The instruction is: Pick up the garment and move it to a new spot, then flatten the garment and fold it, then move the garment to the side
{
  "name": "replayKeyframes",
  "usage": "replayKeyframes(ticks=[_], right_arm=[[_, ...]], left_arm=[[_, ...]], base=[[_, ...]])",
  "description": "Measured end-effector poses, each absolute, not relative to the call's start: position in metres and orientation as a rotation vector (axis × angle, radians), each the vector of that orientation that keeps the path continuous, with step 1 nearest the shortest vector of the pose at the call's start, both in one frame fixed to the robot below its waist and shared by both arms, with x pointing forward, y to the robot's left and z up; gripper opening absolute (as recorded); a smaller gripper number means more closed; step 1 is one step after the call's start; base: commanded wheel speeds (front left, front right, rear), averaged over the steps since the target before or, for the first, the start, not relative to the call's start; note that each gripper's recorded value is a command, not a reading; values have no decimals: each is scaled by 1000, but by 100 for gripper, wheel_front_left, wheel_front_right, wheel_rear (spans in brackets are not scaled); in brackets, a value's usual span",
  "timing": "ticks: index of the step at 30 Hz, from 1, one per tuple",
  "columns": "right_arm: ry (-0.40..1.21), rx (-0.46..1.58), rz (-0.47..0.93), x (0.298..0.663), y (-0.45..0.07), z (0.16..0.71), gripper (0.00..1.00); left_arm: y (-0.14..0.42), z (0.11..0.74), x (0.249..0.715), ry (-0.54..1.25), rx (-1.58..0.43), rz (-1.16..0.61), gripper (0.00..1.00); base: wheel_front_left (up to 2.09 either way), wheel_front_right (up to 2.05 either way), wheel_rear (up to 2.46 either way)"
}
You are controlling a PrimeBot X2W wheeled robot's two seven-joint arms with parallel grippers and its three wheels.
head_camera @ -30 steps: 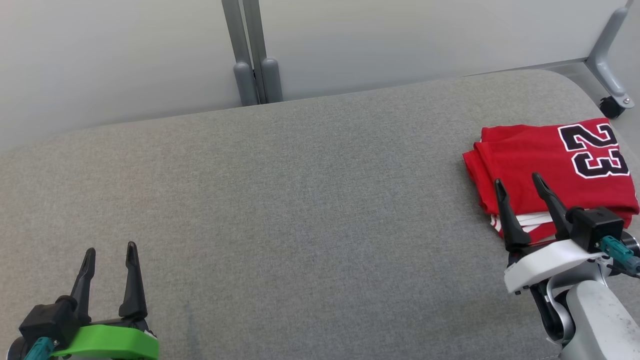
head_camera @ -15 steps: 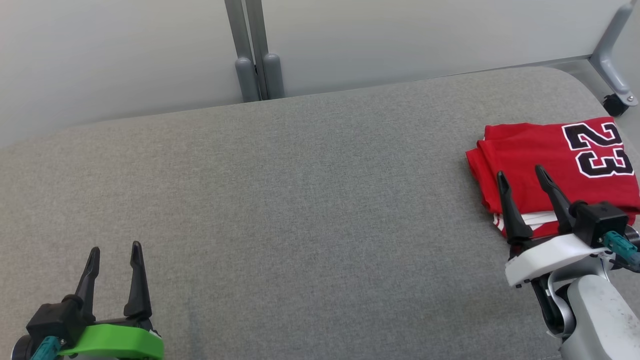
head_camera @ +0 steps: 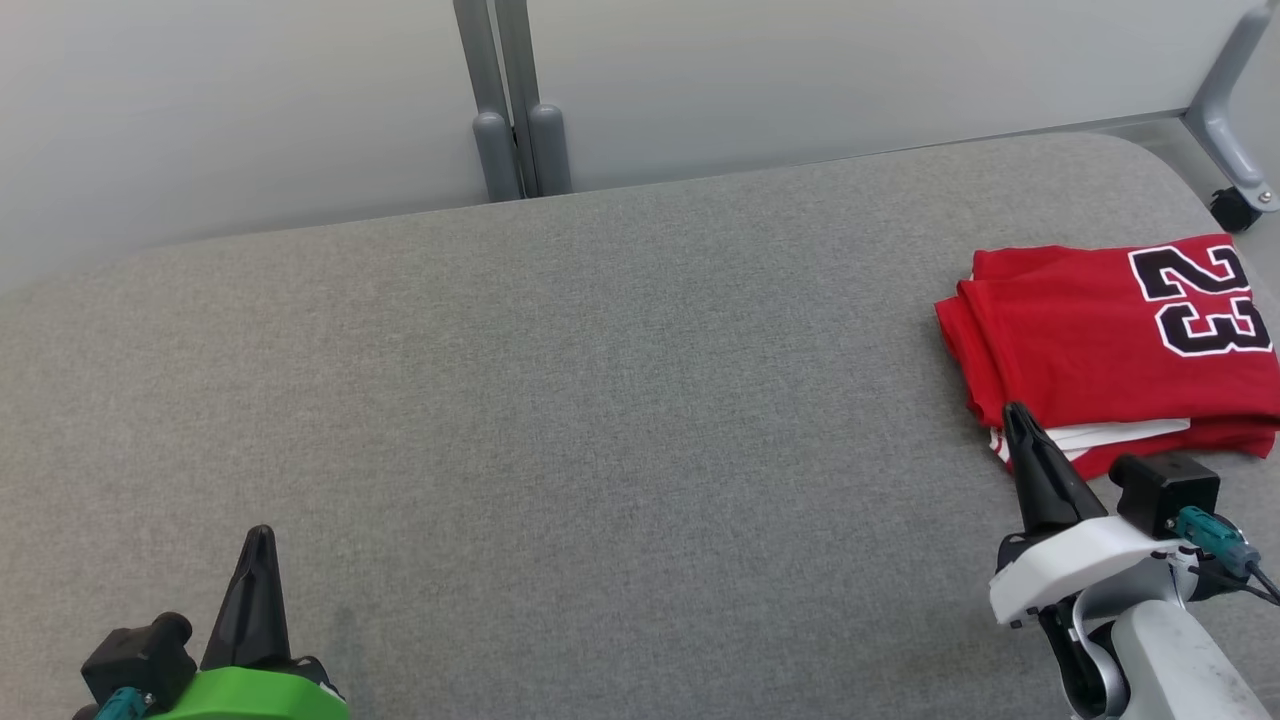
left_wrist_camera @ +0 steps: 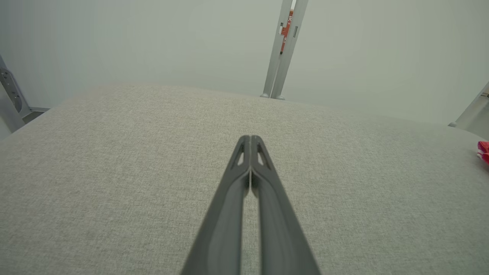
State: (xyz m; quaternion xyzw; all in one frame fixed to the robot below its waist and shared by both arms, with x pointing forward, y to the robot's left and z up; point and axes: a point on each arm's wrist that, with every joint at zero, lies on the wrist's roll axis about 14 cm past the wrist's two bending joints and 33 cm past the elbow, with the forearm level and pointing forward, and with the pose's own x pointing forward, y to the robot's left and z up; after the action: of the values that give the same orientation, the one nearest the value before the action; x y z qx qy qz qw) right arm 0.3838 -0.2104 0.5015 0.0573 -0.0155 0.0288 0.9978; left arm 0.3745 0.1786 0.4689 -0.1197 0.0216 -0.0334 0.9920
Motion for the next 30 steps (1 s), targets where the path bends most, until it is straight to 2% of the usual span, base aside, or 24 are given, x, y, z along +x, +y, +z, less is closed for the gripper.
replayKeyframes(ticks=[30], right_arm=[[5,636,-44,385,-218,497,0]], left_arm=[[190,466,377,93,-709,39,0]], base=[[0,0,0]])
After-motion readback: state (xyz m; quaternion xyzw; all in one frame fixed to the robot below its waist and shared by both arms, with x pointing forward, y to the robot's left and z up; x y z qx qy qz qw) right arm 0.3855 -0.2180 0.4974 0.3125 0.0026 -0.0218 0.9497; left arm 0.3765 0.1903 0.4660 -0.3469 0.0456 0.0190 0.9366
